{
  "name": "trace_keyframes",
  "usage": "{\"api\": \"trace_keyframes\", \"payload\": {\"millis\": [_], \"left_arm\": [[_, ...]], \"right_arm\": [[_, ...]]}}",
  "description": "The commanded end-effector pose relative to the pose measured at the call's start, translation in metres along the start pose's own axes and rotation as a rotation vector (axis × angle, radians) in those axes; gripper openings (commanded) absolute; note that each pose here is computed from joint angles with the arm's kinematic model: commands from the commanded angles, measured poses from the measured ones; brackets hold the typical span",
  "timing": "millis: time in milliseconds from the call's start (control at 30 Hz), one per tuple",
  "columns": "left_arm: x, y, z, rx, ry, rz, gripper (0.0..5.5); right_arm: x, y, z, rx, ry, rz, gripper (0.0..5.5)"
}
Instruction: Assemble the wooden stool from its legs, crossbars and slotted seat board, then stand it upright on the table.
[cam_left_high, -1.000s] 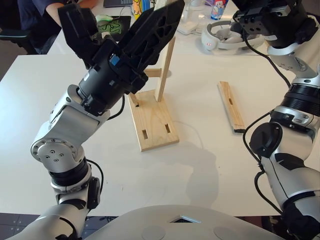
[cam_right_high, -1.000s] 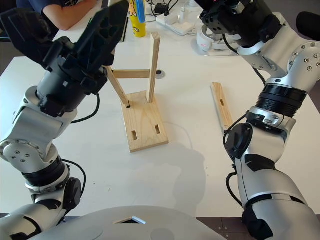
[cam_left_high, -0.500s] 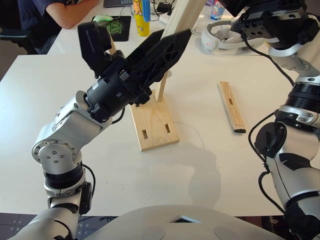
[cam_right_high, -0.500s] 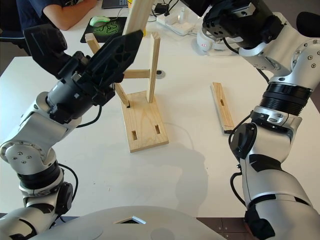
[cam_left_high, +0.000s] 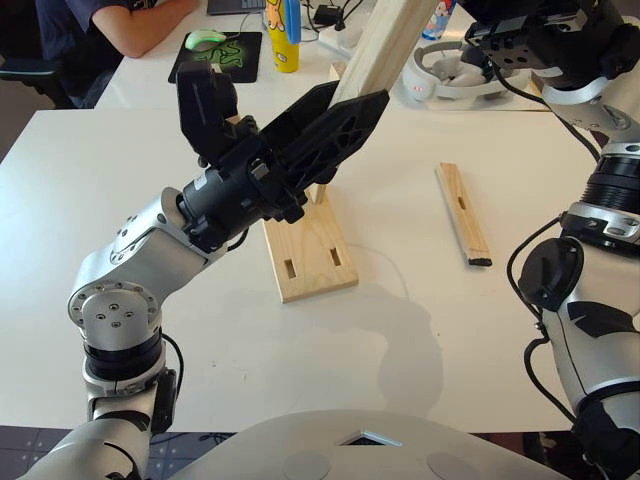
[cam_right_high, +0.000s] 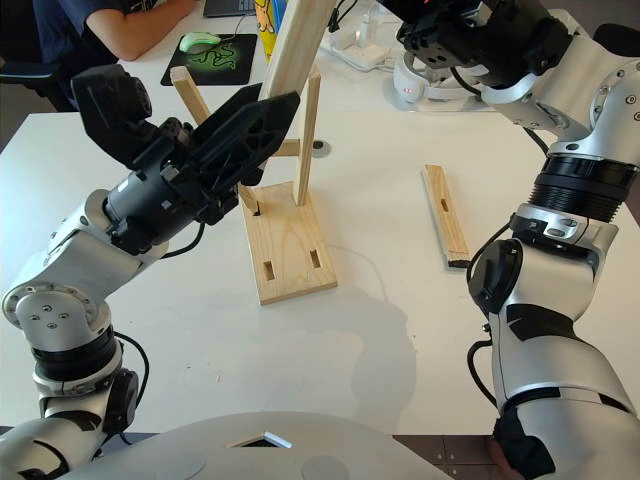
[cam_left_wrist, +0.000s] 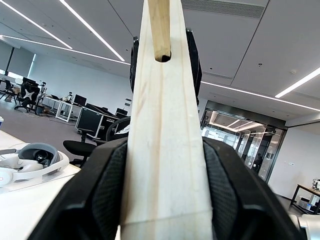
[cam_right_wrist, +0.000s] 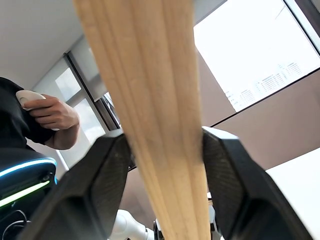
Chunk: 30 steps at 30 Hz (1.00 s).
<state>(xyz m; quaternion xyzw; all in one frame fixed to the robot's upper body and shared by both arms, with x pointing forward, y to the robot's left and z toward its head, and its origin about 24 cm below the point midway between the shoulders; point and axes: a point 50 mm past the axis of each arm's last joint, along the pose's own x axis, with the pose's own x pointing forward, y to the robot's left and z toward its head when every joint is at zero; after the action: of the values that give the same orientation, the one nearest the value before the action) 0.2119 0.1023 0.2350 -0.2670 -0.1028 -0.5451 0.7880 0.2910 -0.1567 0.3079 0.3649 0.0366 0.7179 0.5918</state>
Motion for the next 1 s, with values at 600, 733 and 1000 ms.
{"api": "trace_keyframes", "payload": {"millis": [600,733,1000], "left_arm": [[-0.018,0.026,0.009,-0.013,-0.072,0.184,2.06],[-0.016,0.020,0.008,-0.014,-0.064,0.145,2.47],[-0.019,0.025,0.012,0.012,-0.063,0.184,3.21]], "right_arm": [[-0.004,-0.002,0.008,-0.222,0.046,-0.068,2.09],[-0.004,-0.003,0.007,-0.220,0.049,-0.069,2.09],[-0.008,-0.005,0.001,-0.254,0.104,-0.105,2.07]]}}
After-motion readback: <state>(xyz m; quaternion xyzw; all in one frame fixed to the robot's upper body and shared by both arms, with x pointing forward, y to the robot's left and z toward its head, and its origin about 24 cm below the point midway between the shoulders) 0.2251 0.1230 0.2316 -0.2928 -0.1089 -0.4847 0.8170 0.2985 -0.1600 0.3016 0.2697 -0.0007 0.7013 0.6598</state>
